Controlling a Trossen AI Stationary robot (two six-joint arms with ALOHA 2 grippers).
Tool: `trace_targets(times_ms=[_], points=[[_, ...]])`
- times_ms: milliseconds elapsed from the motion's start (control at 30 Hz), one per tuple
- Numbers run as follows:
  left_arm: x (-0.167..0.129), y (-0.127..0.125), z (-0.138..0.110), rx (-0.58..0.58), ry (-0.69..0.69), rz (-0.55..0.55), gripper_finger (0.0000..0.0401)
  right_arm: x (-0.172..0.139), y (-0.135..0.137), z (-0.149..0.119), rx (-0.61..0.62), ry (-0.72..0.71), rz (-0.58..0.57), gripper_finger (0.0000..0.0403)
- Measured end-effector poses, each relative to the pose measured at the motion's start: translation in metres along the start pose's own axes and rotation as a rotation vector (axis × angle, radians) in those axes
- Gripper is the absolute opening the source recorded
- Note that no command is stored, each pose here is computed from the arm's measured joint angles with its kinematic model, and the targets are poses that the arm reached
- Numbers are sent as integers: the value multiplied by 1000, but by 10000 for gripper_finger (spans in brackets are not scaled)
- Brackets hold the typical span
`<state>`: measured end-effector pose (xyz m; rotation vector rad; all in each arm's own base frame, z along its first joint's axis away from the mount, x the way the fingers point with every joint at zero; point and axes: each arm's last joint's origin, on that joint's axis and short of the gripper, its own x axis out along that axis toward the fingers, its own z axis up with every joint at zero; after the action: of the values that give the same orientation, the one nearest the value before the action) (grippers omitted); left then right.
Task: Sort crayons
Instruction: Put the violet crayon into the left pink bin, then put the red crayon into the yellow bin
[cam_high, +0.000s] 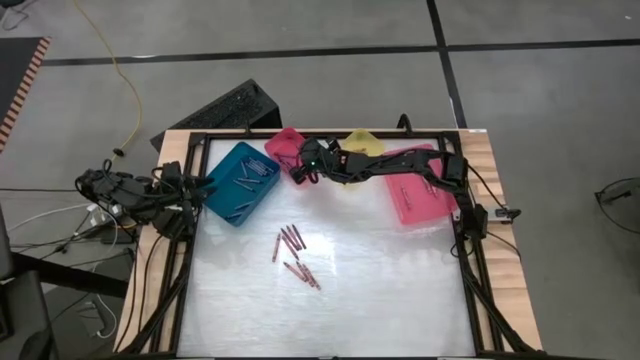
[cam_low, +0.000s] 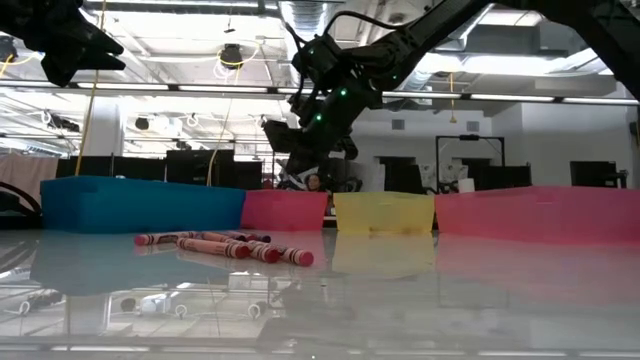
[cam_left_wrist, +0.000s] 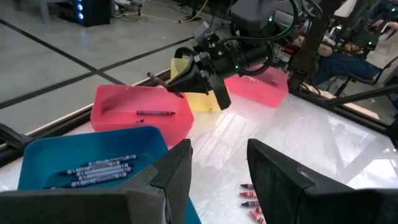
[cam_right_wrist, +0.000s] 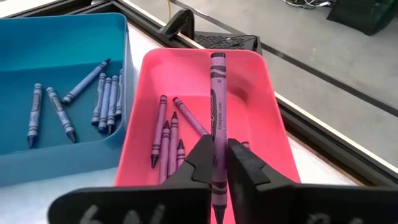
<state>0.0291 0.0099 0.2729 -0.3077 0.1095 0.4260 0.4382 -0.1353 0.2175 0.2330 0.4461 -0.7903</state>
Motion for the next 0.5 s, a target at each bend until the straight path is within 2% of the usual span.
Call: trace_targets(times_ms=[333,500], points=[[0,0,0,-3,0,0,145,0,0,0,-1,2,4,46],[0,0,0,-3,0,-1,145,0,2,0,0,11,46,47]])
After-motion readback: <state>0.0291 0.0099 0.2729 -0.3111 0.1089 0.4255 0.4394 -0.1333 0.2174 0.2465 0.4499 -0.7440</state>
